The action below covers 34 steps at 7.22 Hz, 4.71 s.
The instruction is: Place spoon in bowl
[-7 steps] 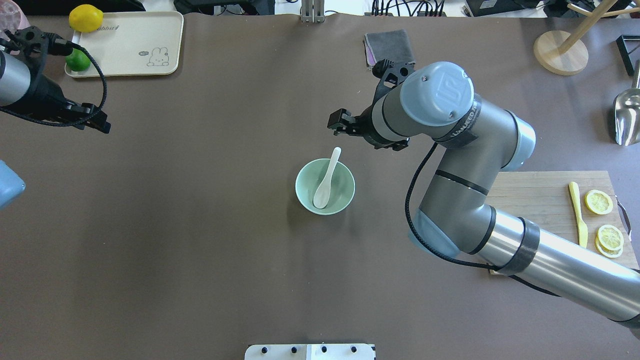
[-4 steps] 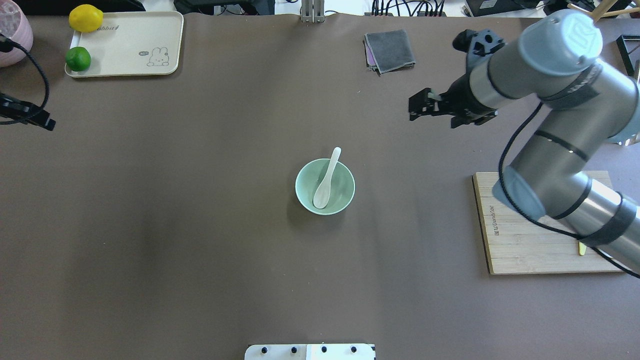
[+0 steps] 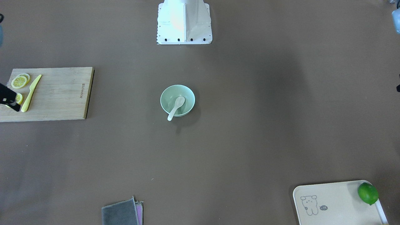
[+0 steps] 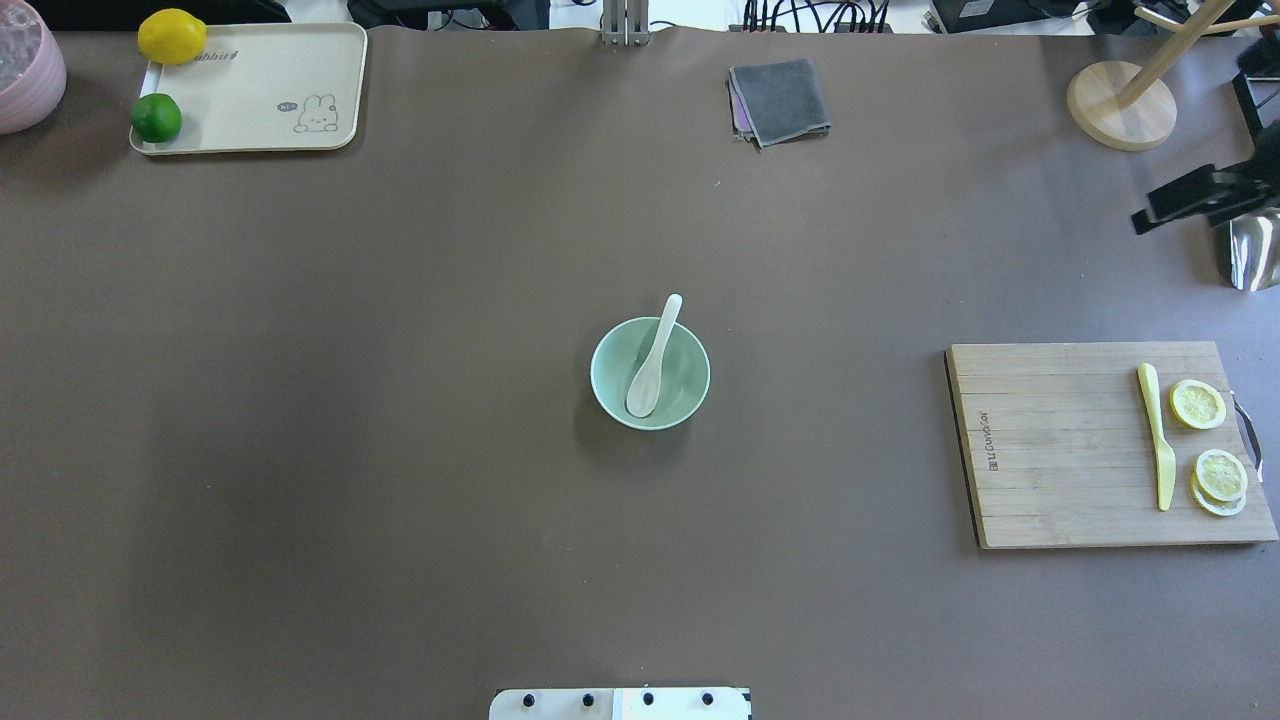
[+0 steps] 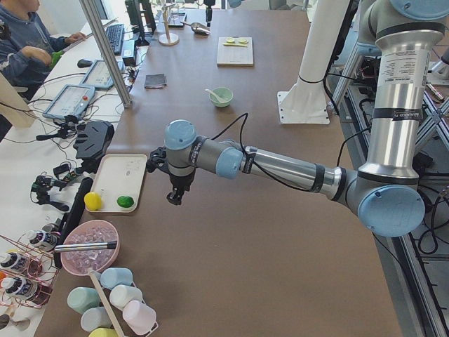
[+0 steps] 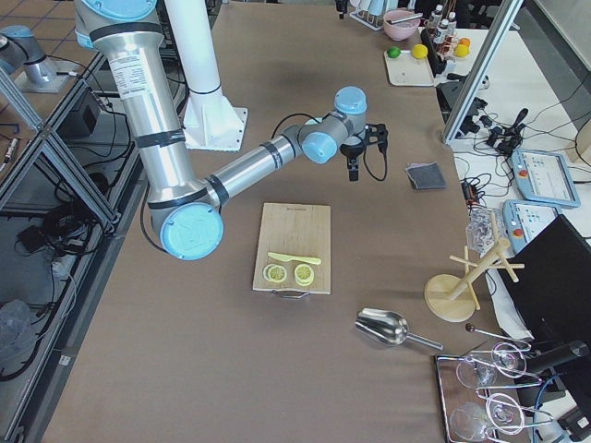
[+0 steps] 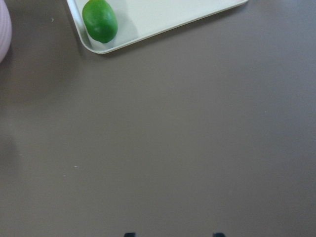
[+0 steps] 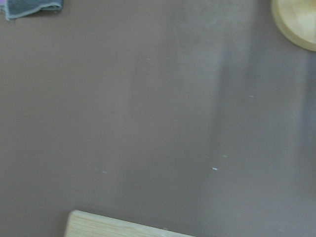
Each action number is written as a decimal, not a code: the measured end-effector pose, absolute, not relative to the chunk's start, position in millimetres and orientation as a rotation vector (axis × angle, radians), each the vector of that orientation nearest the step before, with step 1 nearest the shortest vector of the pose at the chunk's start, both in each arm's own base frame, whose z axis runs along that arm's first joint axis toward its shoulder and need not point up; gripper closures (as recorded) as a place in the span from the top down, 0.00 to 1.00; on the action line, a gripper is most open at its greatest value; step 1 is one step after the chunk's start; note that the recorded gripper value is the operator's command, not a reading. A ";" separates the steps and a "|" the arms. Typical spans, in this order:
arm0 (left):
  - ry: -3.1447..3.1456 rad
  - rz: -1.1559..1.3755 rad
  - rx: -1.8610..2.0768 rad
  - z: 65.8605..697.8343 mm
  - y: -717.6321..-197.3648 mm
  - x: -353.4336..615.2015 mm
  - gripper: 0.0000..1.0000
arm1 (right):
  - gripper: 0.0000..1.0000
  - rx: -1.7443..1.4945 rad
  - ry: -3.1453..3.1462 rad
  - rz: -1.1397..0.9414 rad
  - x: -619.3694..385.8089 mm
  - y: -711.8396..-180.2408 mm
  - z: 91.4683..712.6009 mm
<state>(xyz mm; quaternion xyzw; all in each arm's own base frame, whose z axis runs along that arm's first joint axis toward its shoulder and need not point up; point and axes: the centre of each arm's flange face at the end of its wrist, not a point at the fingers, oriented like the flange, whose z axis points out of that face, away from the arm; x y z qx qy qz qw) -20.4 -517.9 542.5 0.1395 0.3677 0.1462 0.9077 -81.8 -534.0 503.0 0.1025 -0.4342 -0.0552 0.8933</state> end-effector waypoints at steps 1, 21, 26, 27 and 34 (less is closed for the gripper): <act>0.754 0.296 0.281 552.4 -511.3 -37.1 0.98 | 1.00 0.221 -0.898 -0.139 -34.1 -530.9 547.6; 0.794 0.091 0.031 631.1 -466.2 -41.9 0.98 | 1.00 0.142 -0.846 -0.172 65.0 -513.5 625.4; 0.799 0.096 0.042 626.9 -467.6 -41.5 0.98 | 1.00 0.109 -0.834 -0.162 63.4 -495.6 642.7; 0.800 0.101 0.049 624.0 -469.3 -41.4 0.98 | 1.00 0.101 -0.824 -0.162 62.5 -494.5 645.2; 0.799 0.144 0.143 583.8 -485.7 -40.6 0.98 | 1.00 0.093 -0.804 -0.163 62.7 -494.1 650.4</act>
